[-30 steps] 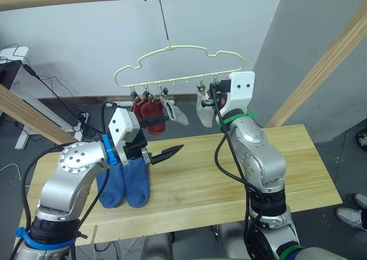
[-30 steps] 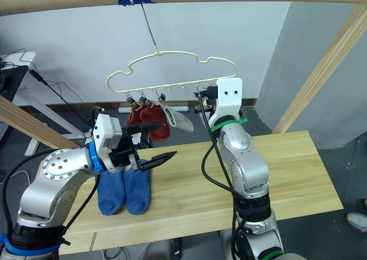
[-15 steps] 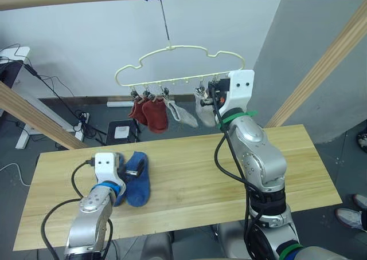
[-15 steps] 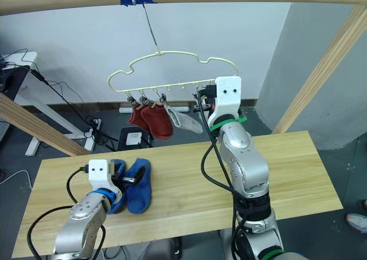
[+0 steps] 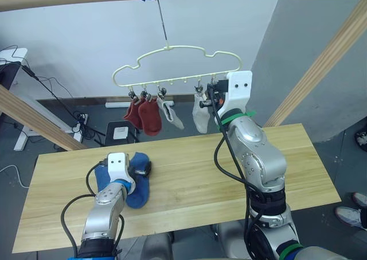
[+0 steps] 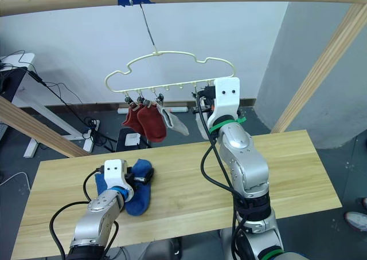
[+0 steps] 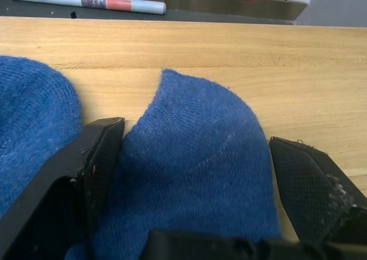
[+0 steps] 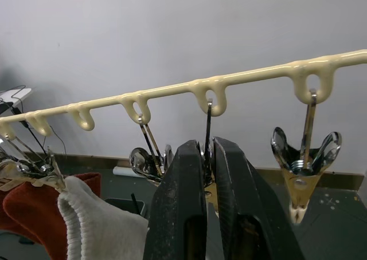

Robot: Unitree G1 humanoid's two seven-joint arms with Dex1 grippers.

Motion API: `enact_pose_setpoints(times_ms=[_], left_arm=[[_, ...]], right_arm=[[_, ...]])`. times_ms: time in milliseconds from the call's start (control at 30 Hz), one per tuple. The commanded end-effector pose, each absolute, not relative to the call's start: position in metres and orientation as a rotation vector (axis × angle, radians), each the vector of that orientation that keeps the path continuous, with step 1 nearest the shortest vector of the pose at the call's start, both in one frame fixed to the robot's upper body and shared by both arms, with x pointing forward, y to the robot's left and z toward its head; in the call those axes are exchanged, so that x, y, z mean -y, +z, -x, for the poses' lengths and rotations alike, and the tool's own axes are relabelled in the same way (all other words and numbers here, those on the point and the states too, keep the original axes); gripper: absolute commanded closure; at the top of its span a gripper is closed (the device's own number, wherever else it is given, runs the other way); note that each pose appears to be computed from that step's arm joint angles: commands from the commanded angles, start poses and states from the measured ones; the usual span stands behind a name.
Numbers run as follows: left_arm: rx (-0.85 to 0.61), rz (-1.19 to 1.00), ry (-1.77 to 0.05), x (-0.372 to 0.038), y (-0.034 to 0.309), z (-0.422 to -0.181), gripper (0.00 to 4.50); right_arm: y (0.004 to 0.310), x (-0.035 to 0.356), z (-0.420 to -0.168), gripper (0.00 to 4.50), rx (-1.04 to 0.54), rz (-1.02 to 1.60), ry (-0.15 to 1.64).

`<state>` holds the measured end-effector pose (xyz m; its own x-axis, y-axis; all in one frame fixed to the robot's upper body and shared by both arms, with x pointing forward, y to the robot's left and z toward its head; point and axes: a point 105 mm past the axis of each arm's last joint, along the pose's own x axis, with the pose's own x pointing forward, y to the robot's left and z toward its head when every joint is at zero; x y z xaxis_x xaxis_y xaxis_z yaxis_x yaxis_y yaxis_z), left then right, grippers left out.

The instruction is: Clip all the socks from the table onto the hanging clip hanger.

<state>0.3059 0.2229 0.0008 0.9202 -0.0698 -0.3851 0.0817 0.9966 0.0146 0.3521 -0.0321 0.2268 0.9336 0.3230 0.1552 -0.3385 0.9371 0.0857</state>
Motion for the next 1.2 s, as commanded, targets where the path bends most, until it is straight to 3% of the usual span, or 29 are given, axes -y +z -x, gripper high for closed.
enact_pose_setpoints(times_ms=[33, 67, 167, 500, 633, 900, 1033, 1200], left_arm=[[-0.442, -0.052, -0.076, -0.225, -0.008, -0.299, 0.01], [-0.446, -0.055, -0.075, -0.226, -0.009, -0.299, 0.01], [-0.466, -0.051, -0.058, -0.23, -0.01, -0.297, 0.63], [-0.445, -0.063, -0.088, -0.232, -0.005, -0.297, 3.4], [-0.361, -0.106, -0.194, -0.22, 0.009, -0.3, 4.49], [0.039, -0.225, -0.584, -0.153, 0.079, -0.309, 4.49], [0.217, -0.256, -0.845, -0.094, 0.119, -0.304, 4.49], [0.306, -0.249, -0.893, -0.064, 0.139, -0.311, 4.49]], right_arm=[[0.252, 0.025, -0.342, 4.5, 0.23, -0.129, 0.372], [0.252, 0.025, -0.342, 4.5, 0.229, -0.13, 0.372], [0.252, 0.024, -0.342, 4.5, 0.232, -0.13, 0.373], [0.253, 0.024, -0.342, 4.5, 0.234, -0.134, 0.373], [0.253, 0.025, -0.342, 4.5, 0.233, -0.133, 0.372], [0.252, 0.027, -0.343, 4.5, 0.236, -0.126, 0.365], [0.253, 0.029, -0.343, 4.5, 0.239, -0.122, 0.357], [0.254, 0.029, -0.343, 4.5, 0.243, -0.12, 0.356]])
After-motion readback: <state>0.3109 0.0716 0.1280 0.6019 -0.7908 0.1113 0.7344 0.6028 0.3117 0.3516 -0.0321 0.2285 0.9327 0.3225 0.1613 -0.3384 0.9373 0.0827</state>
